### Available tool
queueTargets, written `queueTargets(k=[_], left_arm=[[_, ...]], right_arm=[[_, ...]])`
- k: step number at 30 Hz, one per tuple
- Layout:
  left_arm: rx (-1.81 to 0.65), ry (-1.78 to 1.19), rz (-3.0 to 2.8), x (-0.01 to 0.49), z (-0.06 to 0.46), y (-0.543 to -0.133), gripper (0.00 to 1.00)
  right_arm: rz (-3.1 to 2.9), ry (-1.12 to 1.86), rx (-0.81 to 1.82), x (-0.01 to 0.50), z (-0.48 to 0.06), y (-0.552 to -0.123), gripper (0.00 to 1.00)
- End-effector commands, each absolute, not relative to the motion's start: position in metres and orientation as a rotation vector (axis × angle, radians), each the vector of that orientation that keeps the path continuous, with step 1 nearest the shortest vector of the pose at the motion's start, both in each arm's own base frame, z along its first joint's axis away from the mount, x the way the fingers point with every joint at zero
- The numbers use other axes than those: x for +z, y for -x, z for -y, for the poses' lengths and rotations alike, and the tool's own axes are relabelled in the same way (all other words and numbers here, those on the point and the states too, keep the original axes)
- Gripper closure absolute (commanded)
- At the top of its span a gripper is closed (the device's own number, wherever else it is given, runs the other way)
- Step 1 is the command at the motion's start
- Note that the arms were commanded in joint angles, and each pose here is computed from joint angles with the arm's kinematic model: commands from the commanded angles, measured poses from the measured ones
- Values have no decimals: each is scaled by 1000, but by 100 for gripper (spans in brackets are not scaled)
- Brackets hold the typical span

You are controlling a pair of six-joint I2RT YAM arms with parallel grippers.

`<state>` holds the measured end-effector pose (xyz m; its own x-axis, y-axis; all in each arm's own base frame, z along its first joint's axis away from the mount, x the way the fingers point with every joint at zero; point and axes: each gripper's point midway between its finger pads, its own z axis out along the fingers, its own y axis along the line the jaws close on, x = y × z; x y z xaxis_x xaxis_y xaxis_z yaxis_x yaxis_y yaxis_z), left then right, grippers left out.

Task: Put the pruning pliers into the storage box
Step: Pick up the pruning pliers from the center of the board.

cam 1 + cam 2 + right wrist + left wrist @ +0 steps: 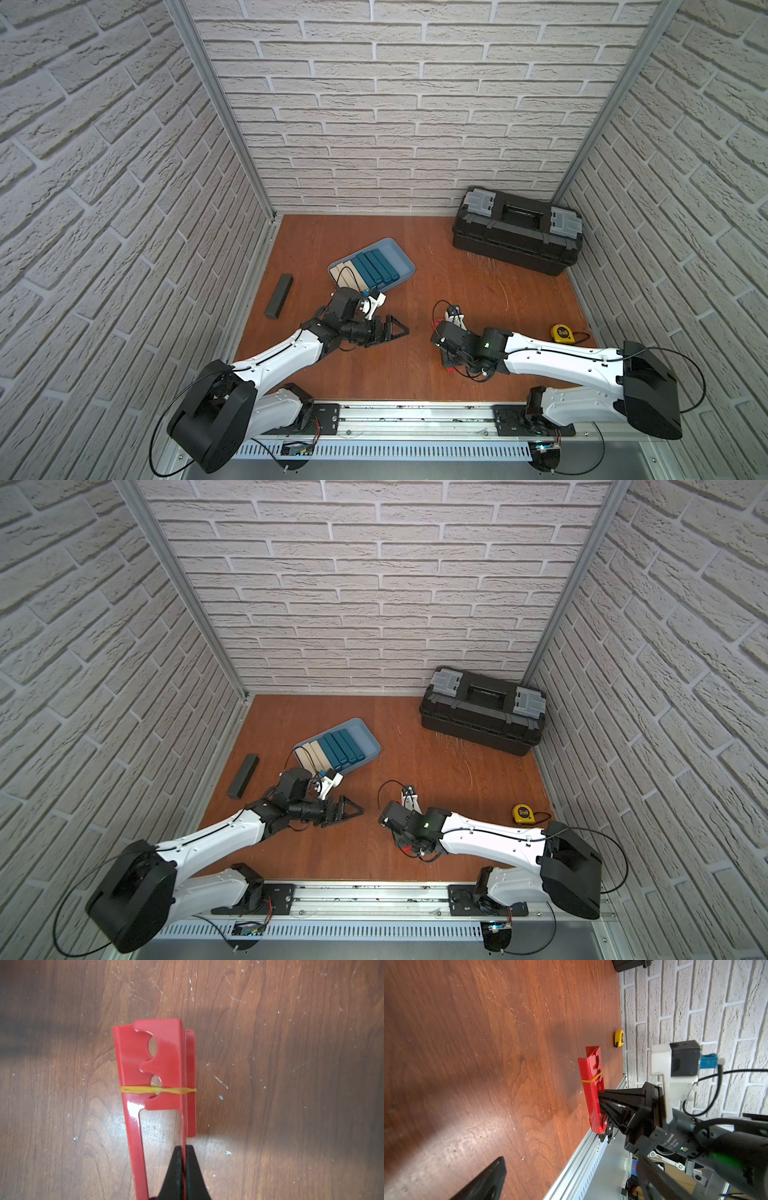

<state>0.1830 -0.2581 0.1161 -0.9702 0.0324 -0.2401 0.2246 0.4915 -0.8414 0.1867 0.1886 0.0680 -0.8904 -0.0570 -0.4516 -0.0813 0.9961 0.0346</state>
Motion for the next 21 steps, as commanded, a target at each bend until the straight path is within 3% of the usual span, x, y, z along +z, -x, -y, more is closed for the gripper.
queueTargets(k=[1, 21], left_arm=[[-1471, -255, -2451, 137, 262, -192, 2], [-1379, -204, -2410, 151, 256, -227, 2]], right_arm=[[-2628, 130, 112, 86, -195, -198, 97], [-2604, 272, 258, 123, -216, -255, 97]])
